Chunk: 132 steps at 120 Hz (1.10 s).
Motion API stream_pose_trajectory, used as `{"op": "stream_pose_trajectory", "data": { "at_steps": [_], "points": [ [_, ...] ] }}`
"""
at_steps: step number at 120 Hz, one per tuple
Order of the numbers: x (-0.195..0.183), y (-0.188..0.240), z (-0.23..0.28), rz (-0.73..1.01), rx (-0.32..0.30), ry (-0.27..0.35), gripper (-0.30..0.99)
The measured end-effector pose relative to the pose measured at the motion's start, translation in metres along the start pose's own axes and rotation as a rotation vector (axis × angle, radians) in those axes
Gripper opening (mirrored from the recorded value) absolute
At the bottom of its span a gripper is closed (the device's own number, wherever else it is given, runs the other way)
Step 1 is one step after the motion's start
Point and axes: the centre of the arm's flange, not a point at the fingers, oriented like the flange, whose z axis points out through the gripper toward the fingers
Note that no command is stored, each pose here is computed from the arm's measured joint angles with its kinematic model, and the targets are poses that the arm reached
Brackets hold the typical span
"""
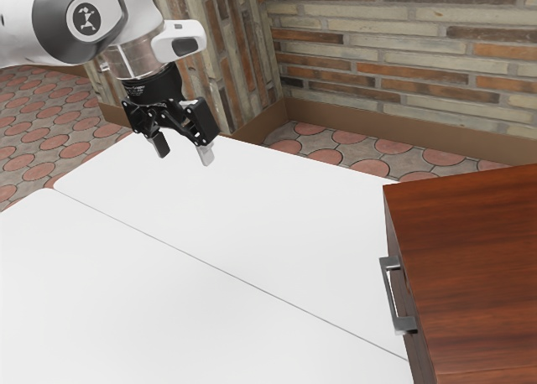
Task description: Pull the drawer handle with one arm to open the drawer
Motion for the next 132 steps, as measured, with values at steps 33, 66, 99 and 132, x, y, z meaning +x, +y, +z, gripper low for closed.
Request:
{"op": "stream_pose_trajectory", "data": {
  "at_steps": [33,66,99,132],
  "points": [
    [-0.007,0.000,-0.039,-0.010,-0.012,0.067,0.69],
    [-0.036,0.005,-0.092,-0.172,-0.123,0.098,0.69],
    [-0.010,0.042,-0.043,-0.358,-0.271,0.017,0.69],
    [-0.047,0.168,0.003,-0.400,-0.304,-0.012,0.66]
  ]
}}
